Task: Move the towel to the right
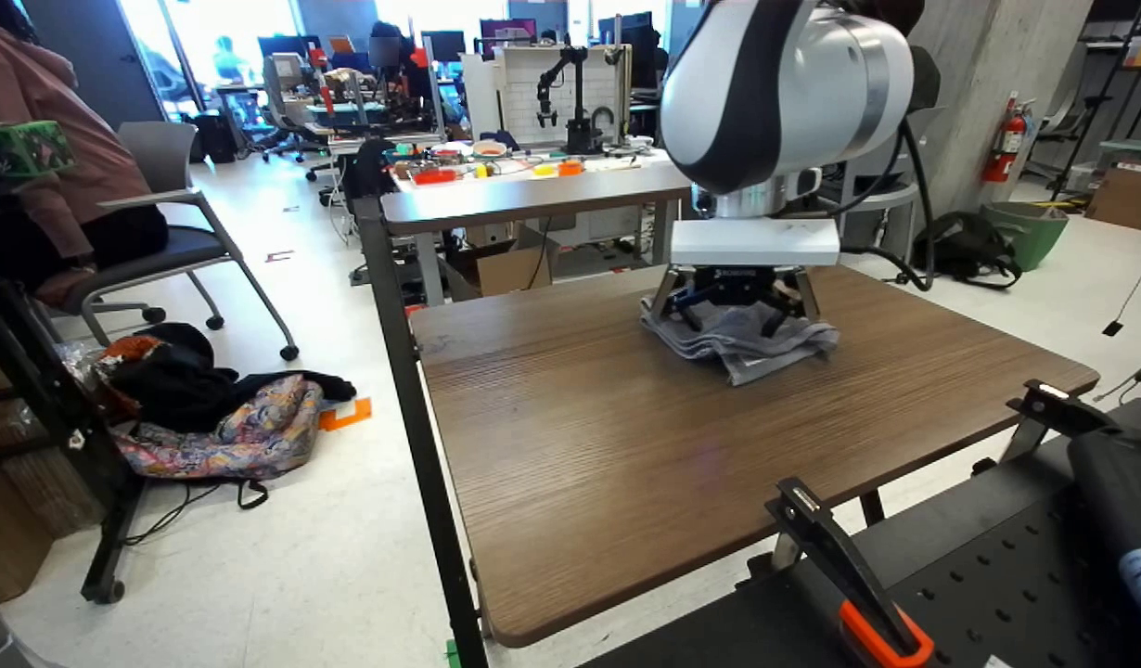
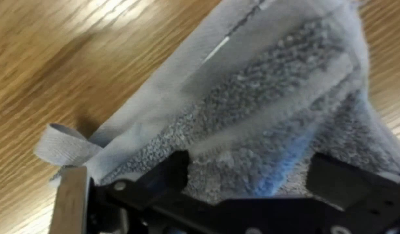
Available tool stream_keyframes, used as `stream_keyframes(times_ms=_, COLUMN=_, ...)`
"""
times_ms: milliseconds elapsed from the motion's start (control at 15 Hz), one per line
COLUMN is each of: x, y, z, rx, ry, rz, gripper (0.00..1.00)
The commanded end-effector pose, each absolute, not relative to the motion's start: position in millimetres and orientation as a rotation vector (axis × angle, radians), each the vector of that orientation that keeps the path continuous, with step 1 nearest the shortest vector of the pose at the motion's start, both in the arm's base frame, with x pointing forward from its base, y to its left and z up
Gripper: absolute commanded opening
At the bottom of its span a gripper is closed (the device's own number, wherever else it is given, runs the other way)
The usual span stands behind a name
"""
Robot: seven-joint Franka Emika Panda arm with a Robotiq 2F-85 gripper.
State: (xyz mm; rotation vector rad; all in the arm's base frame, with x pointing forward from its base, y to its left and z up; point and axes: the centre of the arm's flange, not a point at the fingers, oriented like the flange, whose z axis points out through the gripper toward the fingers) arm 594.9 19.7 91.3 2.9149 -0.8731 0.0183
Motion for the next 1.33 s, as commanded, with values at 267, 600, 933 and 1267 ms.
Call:
stream_keyframes(times_ms=267, x=614.7, y=-118.2, z=97.0, rx=2.782, ry=-1.146, rz=-0.022, gripper=1.00)
stream_keyframes(times_ms=600, x=624.2, y=-164.5, z=121.5, rx=2.740, ry=-1.260, rz=-0.060, gripper=1.00)
stream_keyframes(times_ms=933, x=622.0, y=-160.8, z=174.7, rx=2.810, ry=-1.291, rz=-0.143, gripper=1.00)
stream_keyframes(times_ms=1267, x=624.9, y=-142.9, z=201.7, rx=2.881, ry=-1.161, rz=-0.103, gripper=1.00)
